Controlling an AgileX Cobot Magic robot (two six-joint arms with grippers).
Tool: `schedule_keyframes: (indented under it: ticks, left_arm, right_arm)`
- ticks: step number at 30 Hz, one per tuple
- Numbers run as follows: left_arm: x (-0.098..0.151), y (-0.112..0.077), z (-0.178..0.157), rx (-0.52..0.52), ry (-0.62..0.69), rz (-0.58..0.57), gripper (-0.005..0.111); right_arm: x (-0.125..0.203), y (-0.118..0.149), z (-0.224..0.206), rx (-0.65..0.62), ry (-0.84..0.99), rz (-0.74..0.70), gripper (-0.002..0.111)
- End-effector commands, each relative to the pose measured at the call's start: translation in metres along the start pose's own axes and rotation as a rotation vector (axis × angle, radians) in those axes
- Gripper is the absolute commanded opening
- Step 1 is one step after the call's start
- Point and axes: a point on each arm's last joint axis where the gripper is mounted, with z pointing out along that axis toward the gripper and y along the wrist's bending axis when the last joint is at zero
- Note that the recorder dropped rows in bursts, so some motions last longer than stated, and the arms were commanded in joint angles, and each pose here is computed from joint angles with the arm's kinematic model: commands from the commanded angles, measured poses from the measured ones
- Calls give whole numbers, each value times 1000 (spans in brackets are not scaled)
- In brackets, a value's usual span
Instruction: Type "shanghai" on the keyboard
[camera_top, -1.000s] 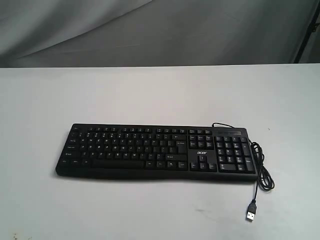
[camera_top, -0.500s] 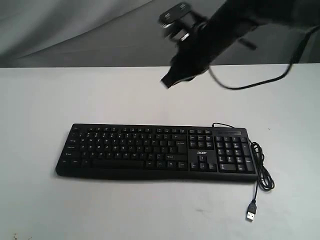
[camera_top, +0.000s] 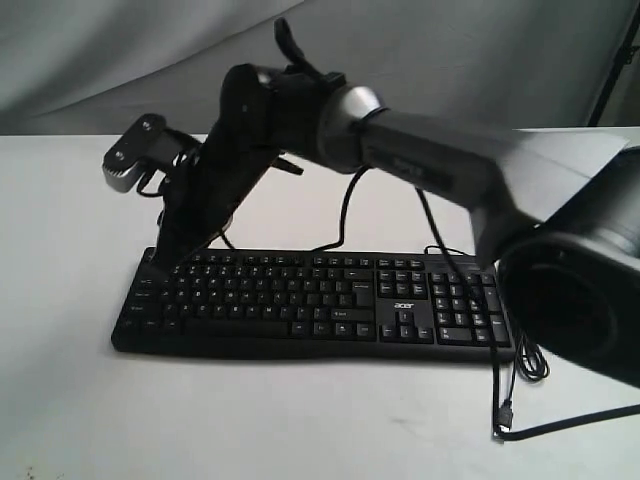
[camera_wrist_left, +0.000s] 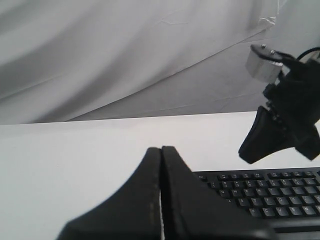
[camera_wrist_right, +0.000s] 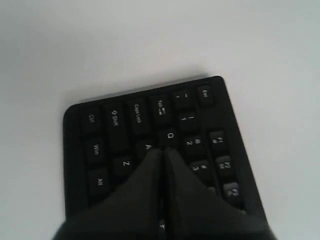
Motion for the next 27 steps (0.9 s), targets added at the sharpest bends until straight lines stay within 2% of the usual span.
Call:
schedule_keyframes:
  ticks: [1, 27]
  left_arm:
    - [0, 0, 0, 7, -7, -2, 0]
    - [0, 0, 0, 7, -7, -2, 0]
  right_arm:
    - [-1, 8, 16, -22, 14, -26, 0]
    - [14, 8, 45, -32, 49, -22, 0]
